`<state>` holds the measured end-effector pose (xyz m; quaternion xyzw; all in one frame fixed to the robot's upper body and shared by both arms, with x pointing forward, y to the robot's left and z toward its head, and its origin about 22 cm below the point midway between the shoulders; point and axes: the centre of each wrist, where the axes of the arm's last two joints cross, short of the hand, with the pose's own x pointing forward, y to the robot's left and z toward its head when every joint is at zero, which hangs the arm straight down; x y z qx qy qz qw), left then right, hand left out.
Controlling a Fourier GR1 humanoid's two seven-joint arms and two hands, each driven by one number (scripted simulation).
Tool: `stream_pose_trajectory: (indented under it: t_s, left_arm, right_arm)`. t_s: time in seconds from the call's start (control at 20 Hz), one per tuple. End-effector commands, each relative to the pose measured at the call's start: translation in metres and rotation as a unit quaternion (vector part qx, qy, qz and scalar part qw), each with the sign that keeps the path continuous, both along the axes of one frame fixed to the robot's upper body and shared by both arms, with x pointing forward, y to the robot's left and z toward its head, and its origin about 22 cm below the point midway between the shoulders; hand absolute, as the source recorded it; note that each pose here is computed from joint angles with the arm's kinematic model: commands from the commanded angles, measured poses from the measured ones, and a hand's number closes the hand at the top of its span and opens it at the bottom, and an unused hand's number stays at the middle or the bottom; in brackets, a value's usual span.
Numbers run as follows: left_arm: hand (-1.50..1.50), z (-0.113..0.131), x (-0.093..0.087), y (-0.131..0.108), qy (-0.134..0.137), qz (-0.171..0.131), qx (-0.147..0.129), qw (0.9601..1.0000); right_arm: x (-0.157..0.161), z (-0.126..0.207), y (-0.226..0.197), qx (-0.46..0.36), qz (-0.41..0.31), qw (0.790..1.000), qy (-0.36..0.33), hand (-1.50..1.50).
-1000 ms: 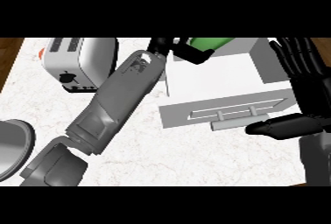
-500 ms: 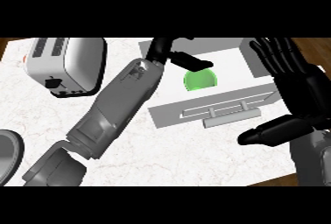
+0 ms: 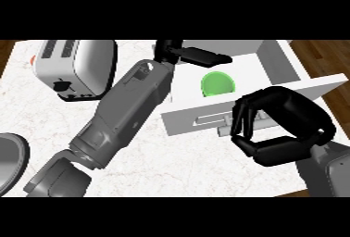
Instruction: Pick up the cup, place it into the drawer and close the drawer
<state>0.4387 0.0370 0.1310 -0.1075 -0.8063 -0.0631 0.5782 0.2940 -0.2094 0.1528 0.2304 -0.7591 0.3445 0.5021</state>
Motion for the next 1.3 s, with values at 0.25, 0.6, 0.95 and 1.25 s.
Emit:
stream_pose_trajectory:
  t_s: [0.25,0.6,0.95,1.25]
  left_arm:
    - [-1.50,-0.013,0.002,0.008,0.002,0.038,-0.037,0.9986]
    - [-1.50,-0.012,-0.001,0.009,-0.014,0.029,-0.082,0.9961]
    - [-1.50,-0.055,-0.008,0.044,-0.005,0.031,-0.096,0.9949]
    - [-1.50,-0.054,-0.007,0.085,-0.001,0.028,-0.099,0.9947]
  right_arm:
    - [-0.019,-0.008,-0.015,-0.233,-0.033,0.972,-0.019,-1.50]
    - [-0.002,-0.069,0.000,-0.313,-0.104,0.944,-0.017,-1.50]
    - [0.025,-0.148,0.004,-0.395,-0.069,0.916,0.017,-1.50]
    - [0.063,-0.172,-0.014,-0.389,-0.129,0.912,0.027,1.50]
